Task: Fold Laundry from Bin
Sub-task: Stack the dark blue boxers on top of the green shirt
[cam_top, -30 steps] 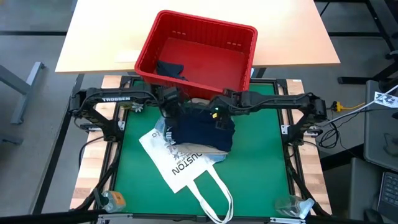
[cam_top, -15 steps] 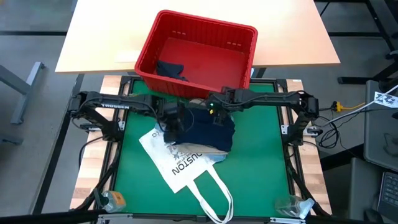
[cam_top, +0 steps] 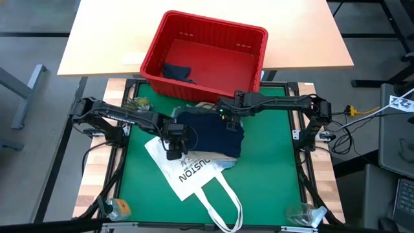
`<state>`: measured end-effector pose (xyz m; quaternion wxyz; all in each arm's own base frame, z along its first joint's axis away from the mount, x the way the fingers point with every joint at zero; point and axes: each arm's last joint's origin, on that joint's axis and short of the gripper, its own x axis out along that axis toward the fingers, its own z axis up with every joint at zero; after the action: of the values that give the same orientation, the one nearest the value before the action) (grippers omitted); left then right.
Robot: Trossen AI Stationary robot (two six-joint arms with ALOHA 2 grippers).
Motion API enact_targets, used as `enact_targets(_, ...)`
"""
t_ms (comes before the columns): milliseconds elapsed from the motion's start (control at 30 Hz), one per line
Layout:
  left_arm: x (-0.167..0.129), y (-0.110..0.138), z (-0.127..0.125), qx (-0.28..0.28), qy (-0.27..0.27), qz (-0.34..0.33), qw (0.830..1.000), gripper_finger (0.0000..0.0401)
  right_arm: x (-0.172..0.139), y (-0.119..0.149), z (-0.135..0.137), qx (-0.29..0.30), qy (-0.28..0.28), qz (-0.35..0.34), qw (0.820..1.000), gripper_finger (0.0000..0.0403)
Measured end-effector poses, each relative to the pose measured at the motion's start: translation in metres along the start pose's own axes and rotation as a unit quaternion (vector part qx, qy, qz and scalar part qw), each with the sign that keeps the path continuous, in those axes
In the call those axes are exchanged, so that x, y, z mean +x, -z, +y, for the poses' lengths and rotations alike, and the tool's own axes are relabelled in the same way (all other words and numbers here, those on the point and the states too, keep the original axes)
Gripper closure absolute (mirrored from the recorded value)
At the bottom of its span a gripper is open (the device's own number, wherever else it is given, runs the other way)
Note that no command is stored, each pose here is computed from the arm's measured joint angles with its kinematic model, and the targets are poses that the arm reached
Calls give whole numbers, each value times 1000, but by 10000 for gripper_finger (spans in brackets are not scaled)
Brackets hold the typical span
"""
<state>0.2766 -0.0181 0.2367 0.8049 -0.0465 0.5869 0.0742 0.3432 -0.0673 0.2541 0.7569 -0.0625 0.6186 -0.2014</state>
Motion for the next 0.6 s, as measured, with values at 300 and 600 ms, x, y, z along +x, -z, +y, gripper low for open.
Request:
enact_targets(300, 0, 0, 0, 2, -27, -7, 1000, 273, -6, 0, -3, 2, 13, -5, 1000, 237)
enact_targets(600, -3, -3, 0, 2, -24, -13, 1000, 273, -32, -3, -13, 4, 19, -13, 1000, 237)
